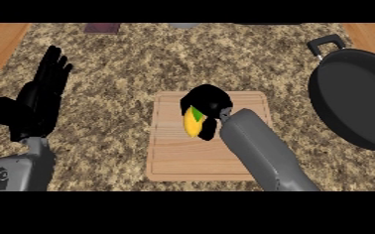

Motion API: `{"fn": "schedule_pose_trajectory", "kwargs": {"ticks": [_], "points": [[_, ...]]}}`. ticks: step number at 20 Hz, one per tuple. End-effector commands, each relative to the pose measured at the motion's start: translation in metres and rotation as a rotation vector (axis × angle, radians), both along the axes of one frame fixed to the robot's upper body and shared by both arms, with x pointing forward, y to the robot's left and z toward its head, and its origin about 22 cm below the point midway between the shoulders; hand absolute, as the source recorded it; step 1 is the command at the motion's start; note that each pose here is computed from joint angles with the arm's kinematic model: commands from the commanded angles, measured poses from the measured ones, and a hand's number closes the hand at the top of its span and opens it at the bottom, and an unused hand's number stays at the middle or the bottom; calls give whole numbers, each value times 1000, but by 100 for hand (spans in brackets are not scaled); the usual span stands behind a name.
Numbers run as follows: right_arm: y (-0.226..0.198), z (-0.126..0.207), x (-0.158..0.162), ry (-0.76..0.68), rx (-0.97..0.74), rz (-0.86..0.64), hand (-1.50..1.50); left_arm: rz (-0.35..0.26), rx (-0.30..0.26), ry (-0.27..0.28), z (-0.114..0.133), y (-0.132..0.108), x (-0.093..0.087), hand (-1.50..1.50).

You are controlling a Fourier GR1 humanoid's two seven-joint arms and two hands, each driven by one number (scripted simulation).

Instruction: Pick the lemon from the cutting board and place it in the pot

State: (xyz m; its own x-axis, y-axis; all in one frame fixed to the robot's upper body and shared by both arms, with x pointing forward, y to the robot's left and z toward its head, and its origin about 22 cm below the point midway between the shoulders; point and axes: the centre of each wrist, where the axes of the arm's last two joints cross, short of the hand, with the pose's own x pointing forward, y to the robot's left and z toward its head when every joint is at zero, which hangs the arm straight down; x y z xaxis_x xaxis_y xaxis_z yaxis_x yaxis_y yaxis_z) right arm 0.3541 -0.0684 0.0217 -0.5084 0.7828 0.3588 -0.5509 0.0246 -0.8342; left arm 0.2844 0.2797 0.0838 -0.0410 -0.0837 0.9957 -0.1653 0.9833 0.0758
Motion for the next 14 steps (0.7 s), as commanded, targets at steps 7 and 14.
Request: {"fn": "schedule_pose_trajectory", "kwargs": {"ticks": [7,14], "points": [[-6,-21,-53,9,5,17,150,24,-1,10,-1,18,4,0],[-61,-33,-144,11,44,-60,150,77,5,35,-14,28,-15,0]]}}
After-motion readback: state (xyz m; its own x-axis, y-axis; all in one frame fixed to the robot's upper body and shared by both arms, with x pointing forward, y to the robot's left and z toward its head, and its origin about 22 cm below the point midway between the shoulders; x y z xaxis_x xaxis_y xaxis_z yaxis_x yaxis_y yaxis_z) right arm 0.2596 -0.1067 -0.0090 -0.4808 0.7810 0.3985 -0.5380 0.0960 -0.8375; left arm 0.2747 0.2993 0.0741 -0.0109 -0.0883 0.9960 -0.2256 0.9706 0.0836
